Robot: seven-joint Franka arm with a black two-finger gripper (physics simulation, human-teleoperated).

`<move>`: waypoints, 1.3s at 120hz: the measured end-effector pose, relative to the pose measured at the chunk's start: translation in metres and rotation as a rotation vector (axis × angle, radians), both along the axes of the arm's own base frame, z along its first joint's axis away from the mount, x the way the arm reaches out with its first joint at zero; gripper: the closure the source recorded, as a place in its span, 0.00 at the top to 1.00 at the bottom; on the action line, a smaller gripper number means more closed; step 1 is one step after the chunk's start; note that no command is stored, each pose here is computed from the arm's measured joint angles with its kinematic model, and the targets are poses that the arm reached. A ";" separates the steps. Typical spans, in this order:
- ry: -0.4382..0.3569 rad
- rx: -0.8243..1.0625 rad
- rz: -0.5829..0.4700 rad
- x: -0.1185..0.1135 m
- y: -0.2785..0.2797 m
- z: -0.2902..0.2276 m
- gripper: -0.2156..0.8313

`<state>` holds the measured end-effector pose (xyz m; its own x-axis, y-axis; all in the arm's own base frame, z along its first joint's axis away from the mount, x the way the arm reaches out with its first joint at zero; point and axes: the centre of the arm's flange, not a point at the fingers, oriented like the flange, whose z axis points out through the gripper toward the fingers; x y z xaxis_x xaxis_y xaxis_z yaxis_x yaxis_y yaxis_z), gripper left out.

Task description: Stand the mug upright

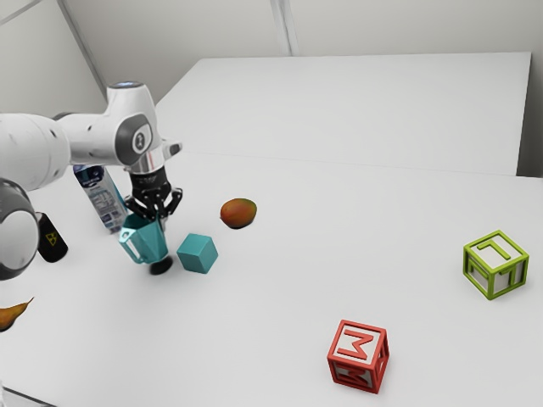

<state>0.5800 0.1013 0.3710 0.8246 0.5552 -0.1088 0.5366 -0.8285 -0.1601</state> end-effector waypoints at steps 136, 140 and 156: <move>0.003 -0.079 0.054 0.014 -0.012 -0.014 0.73; 0.005 -0.080 0.054 0.014 -0.012 -0.013 0.74; 0.002 -0.087 0.049 0.013 -0.012 -0.003 0.77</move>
